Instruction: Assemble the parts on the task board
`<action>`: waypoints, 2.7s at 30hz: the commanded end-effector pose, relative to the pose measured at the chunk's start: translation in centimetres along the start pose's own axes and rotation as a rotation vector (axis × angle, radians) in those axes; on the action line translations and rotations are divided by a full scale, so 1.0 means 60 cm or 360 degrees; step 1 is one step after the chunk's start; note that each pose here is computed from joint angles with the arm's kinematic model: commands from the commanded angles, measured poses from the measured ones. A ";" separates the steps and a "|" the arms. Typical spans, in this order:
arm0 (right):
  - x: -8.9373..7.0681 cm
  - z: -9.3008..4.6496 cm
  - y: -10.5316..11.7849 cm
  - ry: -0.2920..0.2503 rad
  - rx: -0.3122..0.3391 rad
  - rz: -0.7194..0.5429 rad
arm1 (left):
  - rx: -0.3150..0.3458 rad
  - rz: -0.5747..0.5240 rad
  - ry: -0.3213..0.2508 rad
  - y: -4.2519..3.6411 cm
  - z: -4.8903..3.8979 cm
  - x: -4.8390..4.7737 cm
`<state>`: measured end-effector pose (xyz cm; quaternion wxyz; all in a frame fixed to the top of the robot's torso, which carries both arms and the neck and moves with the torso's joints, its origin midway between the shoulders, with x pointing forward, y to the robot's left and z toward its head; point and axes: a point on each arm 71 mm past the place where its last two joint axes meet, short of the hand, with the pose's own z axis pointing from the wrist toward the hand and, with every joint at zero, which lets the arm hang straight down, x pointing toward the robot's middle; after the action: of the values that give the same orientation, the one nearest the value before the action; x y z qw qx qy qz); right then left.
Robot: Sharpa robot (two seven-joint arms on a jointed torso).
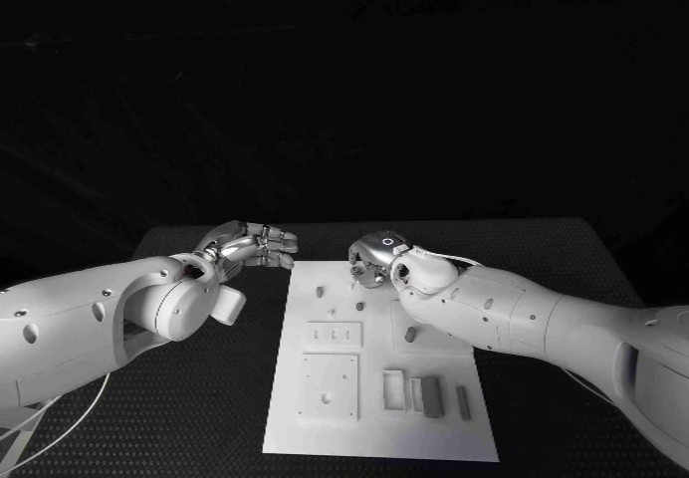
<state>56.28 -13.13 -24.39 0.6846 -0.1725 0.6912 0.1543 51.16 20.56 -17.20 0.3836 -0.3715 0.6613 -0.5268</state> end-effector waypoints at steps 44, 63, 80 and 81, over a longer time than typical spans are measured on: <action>-0.090 -0.103 -0.156 0.0118 0.0180 0.0300 | 0.0079 -0.0025 0.0009 -0.009 -0.011 -0.023; -0.065 -0.077 -0.150 0.0203 0.0156 0.0159 | 0.0064 -0.0023 0.0006 -0.008 -0.009 -0.022; -0.039 -0.074 -0.157 0.0228 0.0182 0.0131 | 0.0065 -0.0024 0.0012 -0.008 -0.008 -0.021; -0.038 -0.074 -0.158 0.0232 0.0184 0.0130 | 0.0065 -0.0024 0.0011 -0.008 -0.008 -0.021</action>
<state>56.60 -23.60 -21.80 0.6344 -0.1046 0.7549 0.1295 51.33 22.03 -16.69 0.3892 -0.3705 0.6509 -0.5362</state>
